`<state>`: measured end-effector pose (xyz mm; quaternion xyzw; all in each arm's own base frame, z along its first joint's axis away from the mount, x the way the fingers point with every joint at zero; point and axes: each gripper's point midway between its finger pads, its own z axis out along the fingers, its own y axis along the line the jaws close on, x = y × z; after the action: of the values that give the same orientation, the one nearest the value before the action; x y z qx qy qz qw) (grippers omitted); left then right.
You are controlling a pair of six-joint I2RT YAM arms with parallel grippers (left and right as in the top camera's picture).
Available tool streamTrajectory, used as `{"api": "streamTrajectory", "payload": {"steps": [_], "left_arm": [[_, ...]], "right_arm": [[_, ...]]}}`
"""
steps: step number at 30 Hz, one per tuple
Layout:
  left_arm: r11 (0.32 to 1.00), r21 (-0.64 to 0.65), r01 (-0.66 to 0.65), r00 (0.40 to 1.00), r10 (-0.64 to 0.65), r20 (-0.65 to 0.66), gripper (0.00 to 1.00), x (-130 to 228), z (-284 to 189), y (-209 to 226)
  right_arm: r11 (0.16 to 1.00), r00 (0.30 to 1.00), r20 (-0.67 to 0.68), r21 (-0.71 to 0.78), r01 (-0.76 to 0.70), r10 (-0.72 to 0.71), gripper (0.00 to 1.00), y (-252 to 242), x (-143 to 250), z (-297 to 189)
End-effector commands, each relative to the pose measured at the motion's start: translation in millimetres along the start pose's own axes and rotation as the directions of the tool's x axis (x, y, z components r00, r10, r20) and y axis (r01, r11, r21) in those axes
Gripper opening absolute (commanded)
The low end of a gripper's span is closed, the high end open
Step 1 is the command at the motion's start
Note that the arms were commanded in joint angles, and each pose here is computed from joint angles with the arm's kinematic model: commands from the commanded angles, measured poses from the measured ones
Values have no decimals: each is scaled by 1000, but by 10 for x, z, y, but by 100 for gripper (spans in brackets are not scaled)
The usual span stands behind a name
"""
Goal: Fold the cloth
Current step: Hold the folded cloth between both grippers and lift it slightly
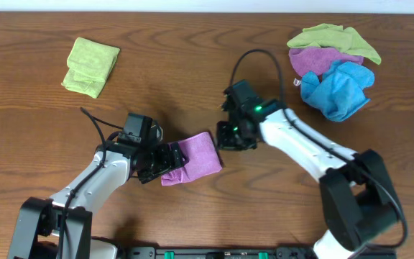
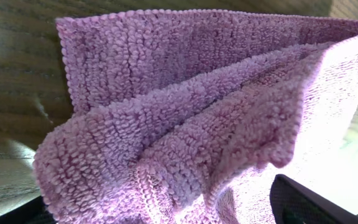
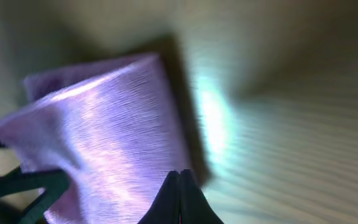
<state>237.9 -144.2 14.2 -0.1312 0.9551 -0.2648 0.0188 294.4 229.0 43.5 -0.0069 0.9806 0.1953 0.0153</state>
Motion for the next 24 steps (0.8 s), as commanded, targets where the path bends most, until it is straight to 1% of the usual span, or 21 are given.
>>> {"api": "streamTrajectory", "payload": {"steps": [1,8,10,13,19,21,24], "left_arm": [[994,-89,59,996,-64,-56,92,191,112,268],[995,-82,60,996,-65,-60,92,198,113,256],[995,-83,60,996,-65,-61,92,199,113,257],[995,-83,60,996,-65,-60,92,198,113,257],[995,-82,60,996,-65,-61,91,199,113,256],[995,-82,60,996,-65,-61,90,199,113,256],[994,-87,63,996,-69,-65,83,212,111,265]], "right_arm": [[998,999,36,63,2,-4,2,-162,-70,-45],[995,1000,-24,99,-5,7,1,-270,-12,231],[996,999,-51,89,-8,13,1,-272,21,315],[999,997,-80,44,2,1,1,-171,67,413],[998,994,-90,-12,63,-64,1,83,157,492],[996,992,-94,-29,84,-87,1,170,198,514],[994,991,-89,-36,100,-102,1,237,222,534]]}}
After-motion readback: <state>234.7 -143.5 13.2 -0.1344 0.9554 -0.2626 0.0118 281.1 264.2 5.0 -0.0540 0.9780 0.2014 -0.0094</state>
